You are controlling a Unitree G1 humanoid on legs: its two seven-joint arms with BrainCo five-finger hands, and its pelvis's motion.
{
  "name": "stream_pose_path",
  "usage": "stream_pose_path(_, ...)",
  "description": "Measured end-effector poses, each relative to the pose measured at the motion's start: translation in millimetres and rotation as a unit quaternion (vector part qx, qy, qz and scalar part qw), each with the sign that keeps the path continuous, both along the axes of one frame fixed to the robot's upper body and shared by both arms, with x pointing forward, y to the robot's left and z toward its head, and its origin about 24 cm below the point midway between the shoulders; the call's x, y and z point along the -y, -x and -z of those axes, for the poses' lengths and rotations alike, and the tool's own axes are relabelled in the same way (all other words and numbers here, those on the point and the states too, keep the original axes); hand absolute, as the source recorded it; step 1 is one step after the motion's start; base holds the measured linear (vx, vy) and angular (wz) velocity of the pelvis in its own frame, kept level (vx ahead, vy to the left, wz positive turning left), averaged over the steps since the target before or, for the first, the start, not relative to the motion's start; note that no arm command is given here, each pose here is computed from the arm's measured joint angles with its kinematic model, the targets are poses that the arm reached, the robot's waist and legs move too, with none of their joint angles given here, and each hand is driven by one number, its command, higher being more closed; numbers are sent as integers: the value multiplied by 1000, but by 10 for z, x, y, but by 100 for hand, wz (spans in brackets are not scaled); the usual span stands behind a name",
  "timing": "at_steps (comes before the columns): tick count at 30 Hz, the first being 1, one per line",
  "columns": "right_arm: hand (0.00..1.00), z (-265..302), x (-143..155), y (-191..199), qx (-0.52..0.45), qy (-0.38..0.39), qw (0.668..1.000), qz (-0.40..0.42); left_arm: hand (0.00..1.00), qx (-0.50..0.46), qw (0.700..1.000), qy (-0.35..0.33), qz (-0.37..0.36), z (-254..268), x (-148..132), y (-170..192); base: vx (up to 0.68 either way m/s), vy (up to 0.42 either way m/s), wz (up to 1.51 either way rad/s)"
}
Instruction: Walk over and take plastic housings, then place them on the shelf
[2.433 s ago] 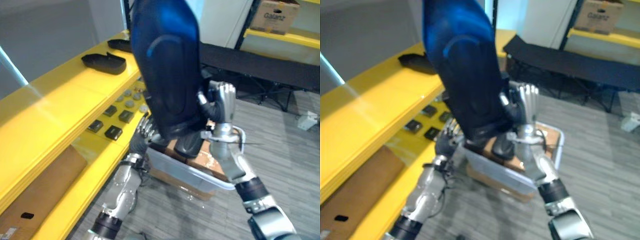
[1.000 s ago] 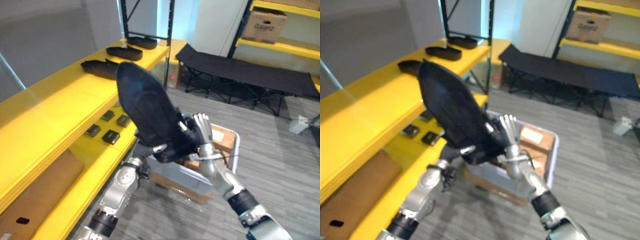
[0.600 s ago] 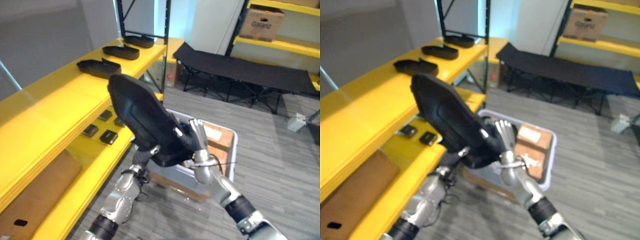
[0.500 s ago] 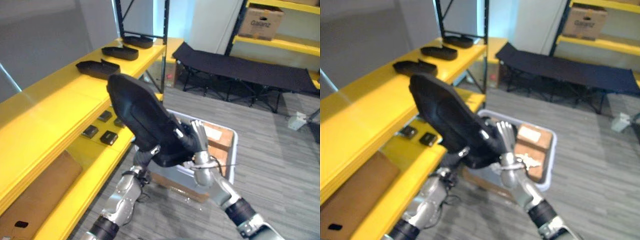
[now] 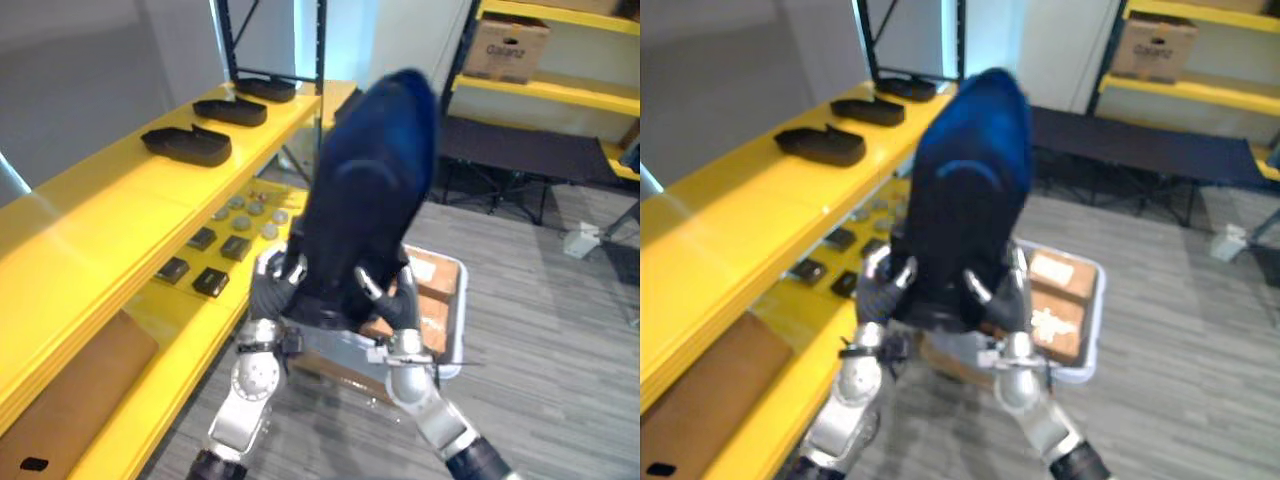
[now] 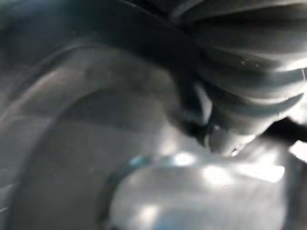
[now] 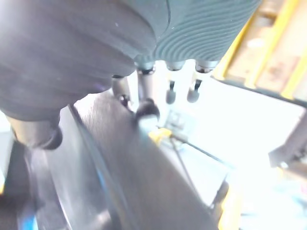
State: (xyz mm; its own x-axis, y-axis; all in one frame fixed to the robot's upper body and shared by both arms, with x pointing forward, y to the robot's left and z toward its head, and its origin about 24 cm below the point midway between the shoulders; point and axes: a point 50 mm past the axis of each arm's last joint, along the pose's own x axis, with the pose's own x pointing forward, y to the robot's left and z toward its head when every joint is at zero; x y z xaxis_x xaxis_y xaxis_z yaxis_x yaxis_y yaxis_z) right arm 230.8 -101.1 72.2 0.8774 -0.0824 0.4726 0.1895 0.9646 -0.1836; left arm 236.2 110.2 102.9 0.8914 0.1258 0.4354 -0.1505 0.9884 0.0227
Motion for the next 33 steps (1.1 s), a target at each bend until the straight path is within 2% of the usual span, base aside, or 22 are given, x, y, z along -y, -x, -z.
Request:
stream_pose_path(3,0,-43,415,-14,7,-66,995,72,100,22,992,-32,-120,-28,-305,20,-20,14,-11)
stream_pose_path(4,0,-104,716,27,25,-102,987,121,100,16,983,-43,-180,14,-497,63,-30,-3,-14)
stream_pose_path(7,0,-173,1267,218,66,-172,964,191,100,-21,964,-61,-257,174,-763,215,-7,-2,-3)
stream_pose_path(11,0,-86,1496,386,58,-198,953,222,100,-55,962,-49,-264,303,-819,319,1,1,-15)
stream_pose_path(13,0,65,1522,489,25,-216,949,228,100,-68,965,-24,-253,344,-818,344,14,-5,-8)
stream_pose_path(16,0,437,1494,636,-76,-229,938,249,100,-88,967,36,-235,408,-804,374,15,1,-16)
stream_pose_path(18,0,815,1461,800,-173,-241,915,274,100,-98,968,95,-212,458,-782,404,6,-2,-2)
stream_pose_path(21,0,1060,1387,946,-231,-257,893,289,100,-99,963,146,-202,498,-787,430,0,0,0)
stream_pose_path(24,0,1080,1333,909,-234,-271,895,266,100,-91,957,185,-206,519,-814,474,-35,-15,0)
stream_pose_path(27,0,1044,1246,783,-227,-279,904,230,100,-82,952,187,-227,510,-880,500,-28,-21,15)
stream_pose_path(30,0,940,1033,511,-214,-273,924,161,100,-57,941,189,-275,431,-1021,564,-20,-26,54)
stream_pose_path(33,0,805,853,254,-204,-232,946,103,100,-17,920,173,-350,299,-1232,724,23,-11,80)
